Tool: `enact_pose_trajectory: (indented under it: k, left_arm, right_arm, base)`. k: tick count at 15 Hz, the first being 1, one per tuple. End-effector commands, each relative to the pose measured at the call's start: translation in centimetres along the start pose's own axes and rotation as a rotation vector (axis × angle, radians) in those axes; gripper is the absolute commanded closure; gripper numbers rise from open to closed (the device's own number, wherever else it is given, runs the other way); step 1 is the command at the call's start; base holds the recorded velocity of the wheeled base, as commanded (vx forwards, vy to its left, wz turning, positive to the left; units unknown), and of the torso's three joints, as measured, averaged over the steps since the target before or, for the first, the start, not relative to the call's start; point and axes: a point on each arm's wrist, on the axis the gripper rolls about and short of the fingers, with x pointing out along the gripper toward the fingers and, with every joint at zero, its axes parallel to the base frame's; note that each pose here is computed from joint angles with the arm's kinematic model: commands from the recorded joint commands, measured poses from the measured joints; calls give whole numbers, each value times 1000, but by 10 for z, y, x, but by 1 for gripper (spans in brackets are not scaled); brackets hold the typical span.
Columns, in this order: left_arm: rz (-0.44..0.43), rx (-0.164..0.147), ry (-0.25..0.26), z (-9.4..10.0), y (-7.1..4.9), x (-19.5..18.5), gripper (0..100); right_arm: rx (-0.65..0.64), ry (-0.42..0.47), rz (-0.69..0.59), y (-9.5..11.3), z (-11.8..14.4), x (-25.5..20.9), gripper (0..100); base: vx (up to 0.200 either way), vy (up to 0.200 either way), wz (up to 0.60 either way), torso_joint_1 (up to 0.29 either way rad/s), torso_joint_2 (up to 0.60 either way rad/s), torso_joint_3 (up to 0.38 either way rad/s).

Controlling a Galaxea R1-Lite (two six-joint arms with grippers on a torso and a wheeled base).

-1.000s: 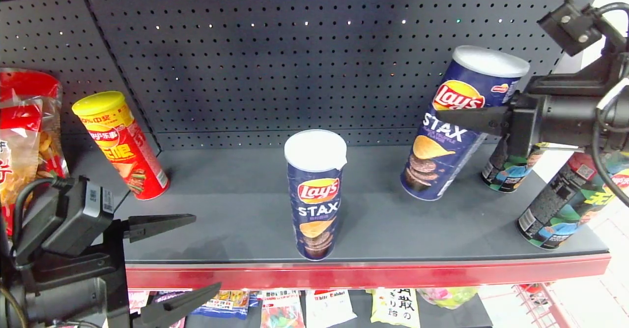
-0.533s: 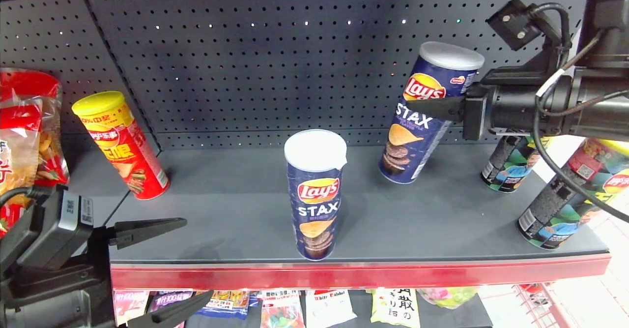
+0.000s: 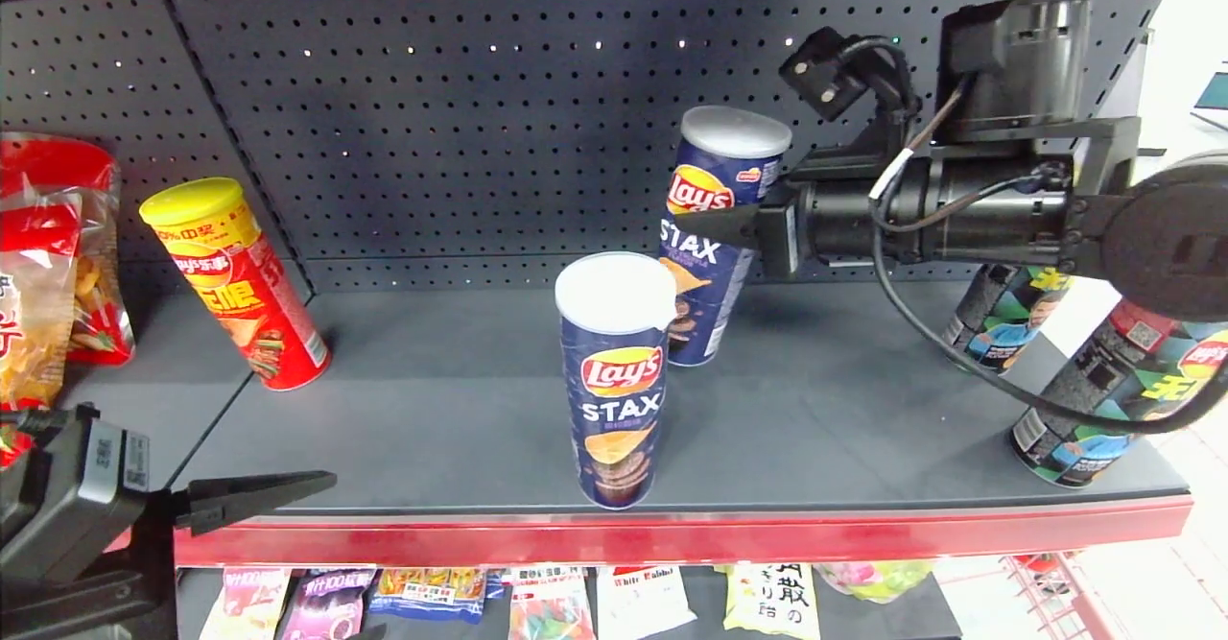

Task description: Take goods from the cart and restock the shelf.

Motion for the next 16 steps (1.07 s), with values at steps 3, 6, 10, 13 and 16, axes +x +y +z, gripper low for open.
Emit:
enact_pose_trajectory:
  k: [3, 6, 10, 13, 16]
  left_arm:
    - [16, 17, -25, -1, -10, -15, 0]
    - [26, 18, -25, -1, -10, -16, 0]
    - [31, 19, -25, -3, -13, -21, 0]
    - [31, 19, -25, -3, -14, -22, 0]
    - [31, 19, -25, -3, -14, -22, 0]
  right_arm:
    - [17, 63, 21, -1, -21, 32, 100]
    - [6, 54, 20, -6, -21, 46, 100]
    - [5, 53, 19, -9, -23, 58, 100]
    - [6, 57, 22, -10, -25, 64, 100]
    - [8, 61, 25, -11, -27, 68, 100]
  base:
    - [0, 0, 0, 0, 0, 0]
    - [0, 0, 0, 0, 0, 0]
    - [0, 0, 0, 0, 0, 0]
    - [0, 0, 0, 0, 0, 0]
    - [0, 0, 0, 0, 0, 0]
